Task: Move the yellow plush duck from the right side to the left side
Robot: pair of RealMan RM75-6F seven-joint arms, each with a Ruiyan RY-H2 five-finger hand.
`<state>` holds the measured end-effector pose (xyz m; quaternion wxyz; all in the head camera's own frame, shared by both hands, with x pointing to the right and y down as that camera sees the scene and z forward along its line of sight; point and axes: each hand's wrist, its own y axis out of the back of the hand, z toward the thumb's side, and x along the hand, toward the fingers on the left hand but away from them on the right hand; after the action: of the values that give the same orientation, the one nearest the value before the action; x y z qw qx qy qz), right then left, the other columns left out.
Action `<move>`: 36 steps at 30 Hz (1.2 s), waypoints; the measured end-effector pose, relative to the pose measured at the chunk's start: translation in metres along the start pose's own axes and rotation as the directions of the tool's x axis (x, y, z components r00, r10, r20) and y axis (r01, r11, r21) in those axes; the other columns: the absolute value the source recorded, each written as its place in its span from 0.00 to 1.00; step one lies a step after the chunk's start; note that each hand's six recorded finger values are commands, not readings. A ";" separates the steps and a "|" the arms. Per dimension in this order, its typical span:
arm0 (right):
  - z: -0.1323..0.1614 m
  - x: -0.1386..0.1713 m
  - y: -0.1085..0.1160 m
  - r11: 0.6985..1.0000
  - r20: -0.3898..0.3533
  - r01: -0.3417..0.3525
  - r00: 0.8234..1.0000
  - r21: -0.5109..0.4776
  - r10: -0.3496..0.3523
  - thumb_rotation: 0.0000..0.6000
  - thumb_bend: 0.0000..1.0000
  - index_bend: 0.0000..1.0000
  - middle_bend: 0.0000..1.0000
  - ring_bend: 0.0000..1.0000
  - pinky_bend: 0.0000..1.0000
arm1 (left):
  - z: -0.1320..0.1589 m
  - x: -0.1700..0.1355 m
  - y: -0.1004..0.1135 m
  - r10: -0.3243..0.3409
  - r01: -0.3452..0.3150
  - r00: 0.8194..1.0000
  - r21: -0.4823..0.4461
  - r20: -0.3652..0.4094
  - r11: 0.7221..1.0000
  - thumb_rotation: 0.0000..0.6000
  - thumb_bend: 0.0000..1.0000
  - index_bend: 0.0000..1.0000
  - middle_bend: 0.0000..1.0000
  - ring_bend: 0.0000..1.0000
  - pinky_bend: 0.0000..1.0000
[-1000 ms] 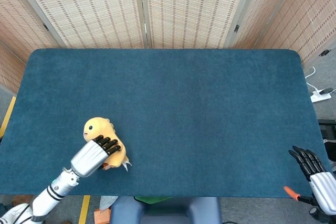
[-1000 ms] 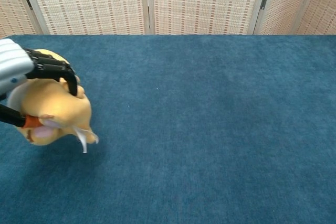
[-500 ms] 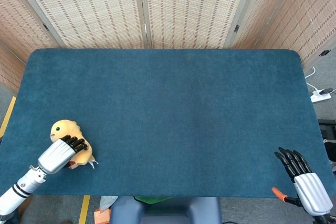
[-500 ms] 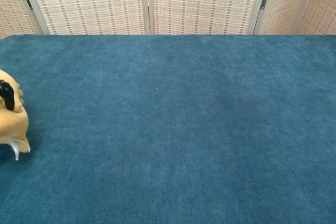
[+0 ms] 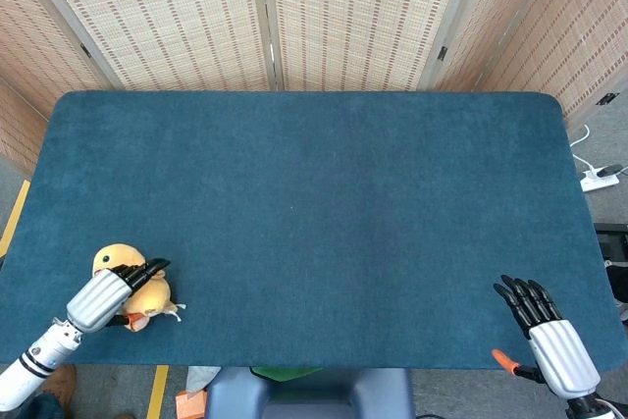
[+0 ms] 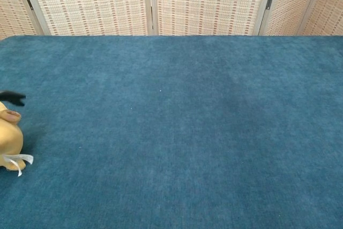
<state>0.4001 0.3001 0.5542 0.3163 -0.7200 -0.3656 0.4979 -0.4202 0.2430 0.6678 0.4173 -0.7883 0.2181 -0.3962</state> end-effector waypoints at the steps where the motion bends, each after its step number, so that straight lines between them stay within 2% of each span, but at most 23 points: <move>1: 0.000 0.000 0.000 1.000 -0.001 0.000 1.000 -0.001 0.000 1.00 0.16 0.00 0.00 0.00 0.00 | 0.003 0.001 0.003 0.017 -0.017 1.000 -0.039 0.001 0.999 1.00 0.27 0.00 0.03 0.05 0.38; 3: -0.001 0.001 0.000 1.000 -0.003 0.001 1.000 -0.007 -0.001 1.00 0.17 0.00 0.00 0.00 0.00 | 0.008 0.002 0.009 0.045 -0.044 0.999 -0.109 0.003 0.993 1.00 0.26 0.00 0.01 0.03 0.35; 7: -0.002 0.004 0.001 1.000 -0.012 0.008 1.000 -0.015 -0.008 1.00 0.17 0.00 0.00 0.00 0.00 | 0.018 0.003 0.024 0.090 -0.085 0.996 -0.253 0.006 0.964 1.00 0.26 0.00 0.00 0.01 0.33; 9: -0.002 0.006 0.002 1.000 -0.016 0.011 1.000 -0.019 -0.012 1.00 0.17 0.00 0.00 0.00 0.00 | 0.020 0.003 0.030 0.096 -0.091 0.995 -0.285 0.006 0.954 1.00 0.26 0.00 0.00 0.01 0.32; 12: -0.003 0.009 0.003 1.000 -0.019 0.017 1.000 -0.023 -0.017 1.00 0.17 0.00 0.00 0.00 0.00 | 0.020 0.002 0.036 0.092 -0.087 0.996 -0.280 0.005 0.956 1.00 0.26 0.00 0.00 0.01 0.30; 19: -0.003 0.014 0.006 0.999 -0.021 0.030 0.999 -0.028 -0.031 1.00 0.17 0.00 0.00 0.00 0.00 | 0.019 0.002 0.032 0.068 -0.066 0.998 -0.202 0.001 0.977 1.00 0.26 0.00 0.00 0.01 0.26; 21: -0.003 0.016 0.007 0.999 -0.022 0.036 0.999 -0.032 -0.037 1.00 0.17 0.00 0.00 0.00 0.00 | 0.019 0.002 0.032 0.069 -0.067 0.998 -0.205 0.001 0.976 1.00 0.26 0.00 0.00 0.00 0.23; 27: -0.002 0.013 0.007 0.998 -0.033 0.037 0.999 -0.044 -0.038 1.00 0.17 0.00 0.00 0.00 0.00 | 0.025 -0.008 0.046 0.076 -0.068 0.997 -0.263 0.021 0.962 1.00 0.25 0.00 0.00 0.00 0.18; 34: 0.002 0.010 0.007 0.998 -0.063 0.037 0.997 -0.058 -0.041 1.00 0.17 0.00 0.00 0.00 0.00 | 0.039 -0.036 0.069 0.015 0.000 0.999 -0.406 0.034 0.914 1.00 0.24 0.00 0.00 0.00 0.17; 36: 0.004 0.010 0.008 0.997 -0.077 0.039 0.996 -0.060 -0.044 1.00 0.17 0.00 0.00 0.00 0.00 | 0.038 -0.045 0.076 0.007 0.000 1.000 -0.409 0.016 0.913 1.00 0.24 0.00 0.00 0.00 0.17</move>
<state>0.4004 0.3044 0.5413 0.3193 -0.7401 -0.3823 0.4518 -0.4171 0.2494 0.5725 0.2458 -0.8610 0.2941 -0.3343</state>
